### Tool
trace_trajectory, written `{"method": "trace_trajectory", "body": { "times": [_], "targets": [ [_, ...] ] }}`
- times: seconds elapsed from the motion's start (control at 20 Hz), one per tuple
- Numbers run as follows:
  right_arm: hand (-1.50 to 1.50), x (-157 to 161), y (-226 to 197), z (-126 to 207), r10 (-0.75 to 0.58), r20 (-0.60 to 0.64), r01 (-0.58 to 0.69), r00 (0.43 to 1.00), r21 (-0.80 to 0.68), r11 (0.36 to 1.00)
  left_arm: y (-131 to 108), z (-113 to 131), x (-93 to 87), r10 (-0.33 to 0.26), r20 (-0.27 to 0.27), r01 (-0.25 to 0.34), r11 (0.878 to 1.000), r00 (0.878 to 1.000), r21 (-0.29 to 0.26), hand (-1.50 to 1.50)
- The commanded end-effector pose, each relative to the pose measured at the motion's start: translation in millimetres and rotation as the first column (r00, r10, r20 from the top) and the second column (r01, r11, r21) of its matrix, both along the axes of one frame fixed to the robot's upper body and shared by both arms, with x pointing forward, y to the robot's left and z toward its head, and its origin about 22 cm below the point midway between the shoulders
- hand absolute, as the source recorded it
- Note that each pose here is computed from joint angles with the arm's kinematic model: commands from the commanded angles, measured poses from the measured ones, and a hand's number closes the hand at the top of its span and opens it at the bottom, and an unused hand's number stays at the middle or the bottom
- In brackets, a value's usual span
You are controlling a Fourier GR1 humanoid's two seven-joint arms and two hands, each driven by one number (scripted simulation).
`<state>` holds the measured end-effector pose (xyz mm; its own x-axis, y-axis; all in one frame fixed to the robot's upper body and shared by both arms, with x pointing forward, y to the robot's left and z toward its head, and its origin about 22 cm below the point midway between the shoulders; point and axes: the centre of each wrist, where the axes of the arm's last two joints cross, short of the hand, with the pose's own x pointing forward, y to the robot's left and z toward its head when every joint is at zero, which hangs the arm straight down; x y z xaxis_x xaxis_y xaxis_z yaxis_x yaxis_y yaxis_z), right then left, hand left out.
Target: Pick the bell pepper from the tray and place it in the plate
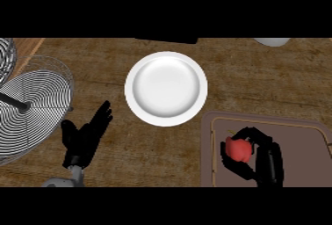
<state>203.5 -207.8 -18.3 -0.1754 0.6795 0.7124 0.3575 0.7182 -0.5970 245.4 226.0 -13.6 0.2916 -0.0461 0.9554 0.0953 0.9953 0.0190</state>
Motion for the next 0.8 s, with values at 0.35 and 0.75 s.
{"method": "trace_trajectory", "body": {
  "times": [0.35, 0.75],
  "targets": [
    [1.50, 15.6, 70.6, 20.1, -0.199, 0.054, 0.187, 0.979, 0.169, 0.968, -5.4, -10.7, -4.2, -0.005, -0.063, 0.004, 1.000, 0.998, -0.007, 0.00],
    [1.50, 45.6, 91.9, 20.4, -0.340, 0.129, 0.316, 0.931, 0.180, 0.932, -6.7, -12.9, -4.9, 0.004, -0.067, -0.004, 1.000, 0.998, -0.004, 0.00]
  ]
}}
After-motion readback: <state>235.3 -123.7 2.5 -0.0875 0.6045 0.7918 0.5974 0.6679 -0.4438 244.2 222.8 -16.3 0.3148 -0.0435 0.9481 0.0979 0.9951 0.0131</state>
